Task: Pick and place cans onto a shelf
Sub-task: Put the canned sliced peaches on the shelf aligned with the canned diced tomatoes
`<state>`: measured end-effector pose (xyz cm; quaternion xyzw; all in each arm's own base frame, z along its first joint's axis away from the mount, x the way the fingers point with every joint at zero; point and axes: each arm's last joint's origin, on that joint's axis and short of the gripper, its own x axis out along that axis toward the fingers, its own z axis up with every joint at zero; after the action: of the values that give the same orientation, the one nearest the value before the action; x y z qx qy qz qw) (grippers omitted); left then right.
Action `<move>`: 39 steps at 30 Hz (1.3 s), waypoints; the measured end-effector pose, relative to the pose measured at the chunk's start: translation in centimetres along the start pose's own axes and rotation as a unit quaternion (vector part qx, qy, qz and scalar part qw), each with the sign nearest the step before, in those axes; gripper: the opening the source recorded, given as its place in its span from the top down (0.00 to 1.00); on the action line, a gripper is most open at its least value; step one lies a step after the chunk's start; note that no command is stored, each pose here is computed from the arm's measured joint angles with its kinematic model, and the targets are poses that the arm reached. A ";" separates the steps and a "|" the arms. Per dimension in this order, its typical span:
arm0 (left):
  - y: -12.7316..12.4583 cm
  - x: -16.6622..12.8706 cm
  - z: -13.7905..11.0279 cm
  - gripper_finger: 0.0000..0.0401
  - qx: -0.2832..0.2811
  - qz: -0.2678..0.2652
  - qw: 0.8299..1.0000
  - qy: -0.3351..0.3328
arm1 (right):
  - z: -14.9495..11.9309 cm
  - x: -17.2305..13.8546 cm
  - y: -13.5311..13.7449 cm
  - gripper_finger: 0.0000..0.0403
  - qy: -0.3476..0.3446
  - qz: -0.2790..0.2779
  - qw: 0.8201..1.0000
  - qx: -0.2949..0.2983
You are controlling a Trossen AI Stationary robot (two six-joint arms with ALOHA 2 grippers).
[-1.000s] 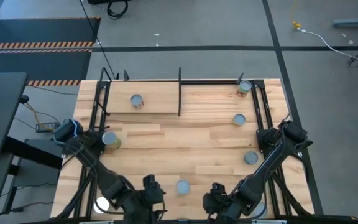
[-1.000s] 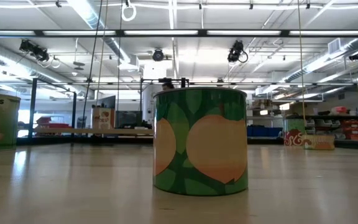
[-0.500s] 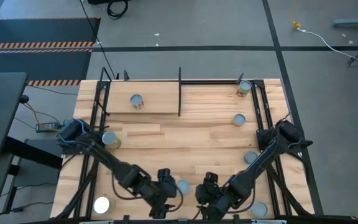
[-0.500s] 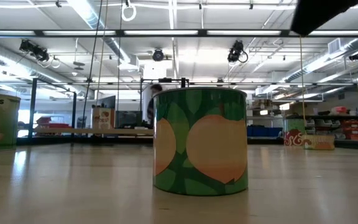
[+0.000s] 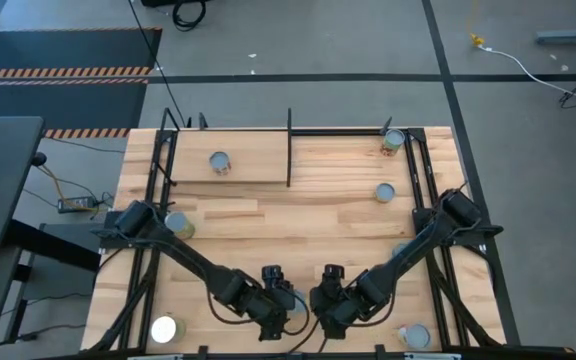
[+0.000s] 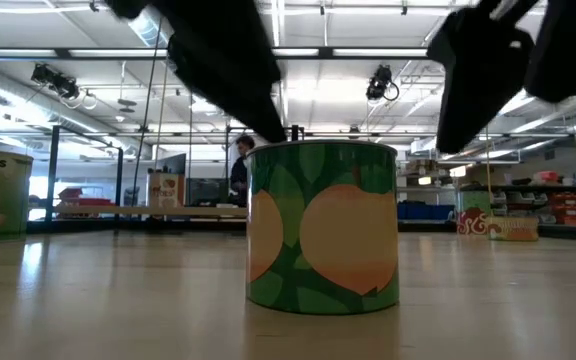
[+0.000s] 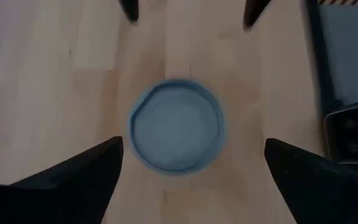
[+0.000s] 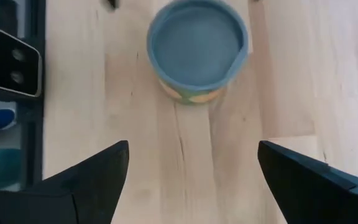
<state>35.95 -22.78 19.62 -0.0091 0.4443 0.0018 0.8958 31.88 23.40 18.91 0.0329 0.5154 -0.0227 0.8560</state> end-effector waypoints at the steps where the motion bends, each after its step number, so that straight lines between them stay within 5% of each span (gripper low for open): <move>1: 0.0 0.5 -0.2 0.01 0.004 0.005 1.000 0.003 | -0.1 0.3 -0.1 0.10 -0.001 0.002 1.000 -0.001; 15: 0.2 4.3 -0.3 0.01 0.031 0.026 0.999 -0.028 | -0.4 1.7 -0.1 0.10 -0.038 0.044 0.998 0.010; 24: 1.3 5.9 -0.2 0.02 0.017 0.013 1.000 -0.015 | -0.9 1.1 0.2 0.10 0.015 0.095 0.995 0.019; 32: 3.8 6.6 0.7 0.16 -0.007 0.024 1.000 0.001 | -1.4 -3.8 -2.5 0.13 0.100 0.083 0.992 -0.005; 39: 9.0 2.9 2.8 0.29 -0.071 0.065 0.995 0.041 | -0.8 -10.8 -6.9 0.13 0.027 0.001 0.997 -0.072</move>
<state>39.80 -13.79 18.90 -0.0442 0.4787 0.0911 0.8721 25.60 16.60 27.85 -0.0281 0.5385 0.0162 0.8420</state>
